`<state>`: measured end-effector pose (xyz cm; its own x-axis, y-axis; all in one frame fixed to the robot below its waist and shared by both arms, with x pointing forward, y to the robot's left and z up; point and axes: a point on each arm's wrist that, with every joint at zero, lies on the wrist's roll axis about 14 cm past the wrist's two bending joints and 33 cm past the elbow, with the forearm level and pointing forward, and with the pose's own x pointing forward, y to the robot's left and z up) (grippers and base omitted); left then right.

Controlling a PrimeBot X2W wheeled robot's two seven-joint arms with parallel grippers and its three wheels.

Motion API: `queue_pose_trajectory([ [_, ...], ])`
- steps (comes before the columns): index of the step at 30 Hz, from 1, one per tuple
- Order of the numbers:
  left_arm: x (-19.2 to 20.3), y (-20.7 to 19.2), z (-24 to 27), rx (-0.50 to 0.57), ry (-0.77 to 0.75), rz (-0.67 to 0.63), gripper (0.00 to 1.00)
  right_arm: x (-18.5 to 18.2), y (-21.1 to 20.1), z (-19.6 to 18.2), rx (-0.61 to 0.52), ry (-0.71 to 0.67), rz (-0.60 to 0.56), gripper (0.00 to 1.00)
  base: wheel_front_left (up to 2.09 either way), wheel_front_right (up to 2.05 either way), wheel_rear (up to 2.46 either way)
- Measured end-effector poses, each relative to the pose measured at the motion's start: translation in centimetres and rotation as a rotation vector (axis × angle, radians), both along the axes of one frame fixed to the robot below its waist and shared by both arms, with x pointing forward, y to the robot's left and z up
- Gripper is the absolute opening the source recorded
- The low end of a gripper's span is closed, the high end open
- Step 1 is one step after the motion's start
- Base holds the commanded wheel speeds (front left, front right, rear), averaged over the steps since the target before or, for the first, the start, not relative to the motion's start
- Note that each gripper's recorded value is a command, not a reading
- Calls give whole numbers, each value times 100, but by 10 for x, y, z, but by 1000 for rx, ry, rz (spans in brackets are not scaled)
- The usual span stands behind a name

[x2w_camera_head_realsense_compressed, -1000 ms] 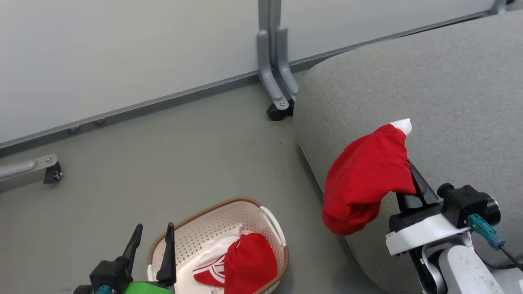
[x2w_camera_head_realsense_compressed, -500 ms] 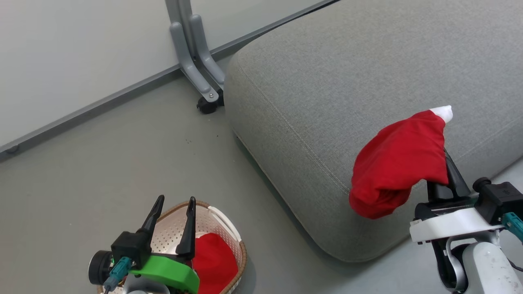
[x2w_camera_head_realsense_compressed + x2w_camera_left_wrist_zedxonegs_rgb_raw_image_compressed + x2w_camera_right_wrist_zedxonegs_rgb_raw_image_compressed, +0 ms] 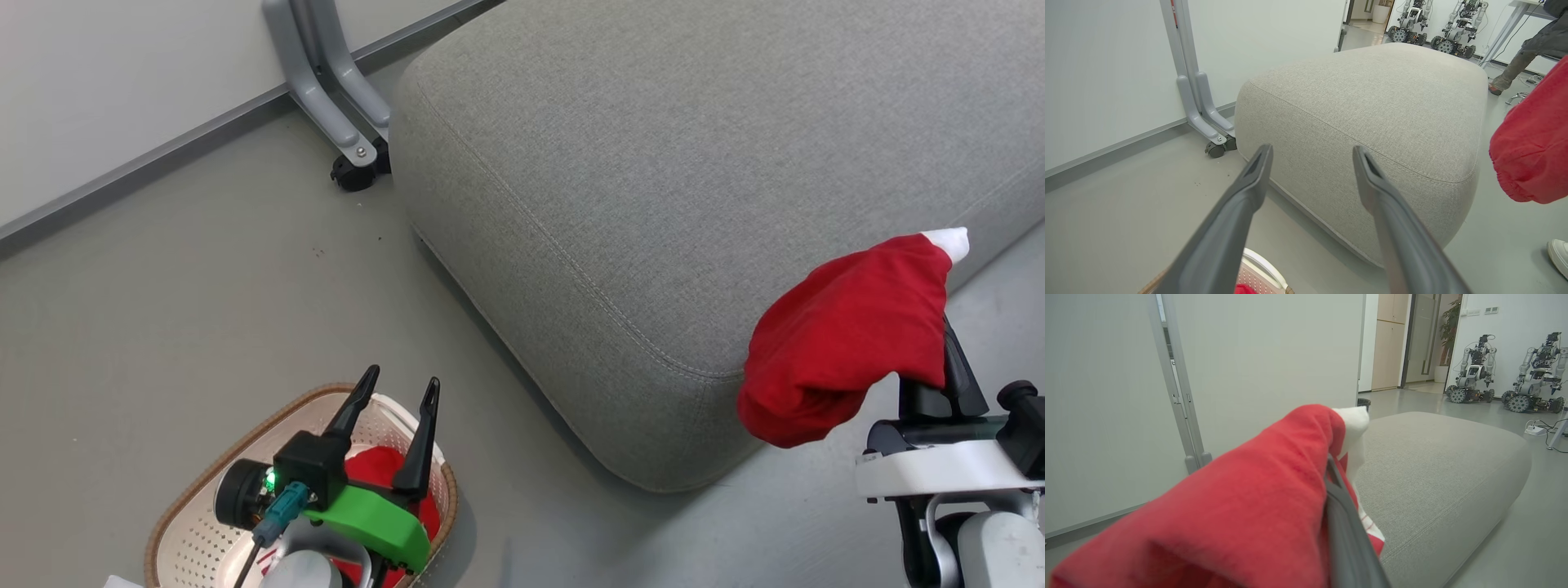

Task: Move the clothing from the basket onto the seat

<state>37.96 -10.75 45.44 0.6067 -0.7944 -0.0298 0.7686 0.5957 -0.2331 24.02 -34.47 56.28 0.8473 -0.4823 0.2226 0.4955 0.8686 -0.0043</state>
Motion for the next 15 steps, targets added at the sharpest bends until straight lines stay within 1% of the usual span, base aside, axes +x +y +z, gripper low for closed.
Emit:
queue_pose_trajectory([
  [4,-1,-1,4,-7,-8,-4,100,3,2,-4,0,15,11,0,0,0,0],
  [7,2,1,7,-16,-16,7,100,10,2,0,-23,16,33,0,0,0,0],
  [12,-1,6,3,-16,-8,13,100,29,-7,15,-88,17,68,0,0,0,0],
  [15,2,6,7,-22,-37,4,100,47,-17,38,-118,-26,75,0,0,0,0],
])
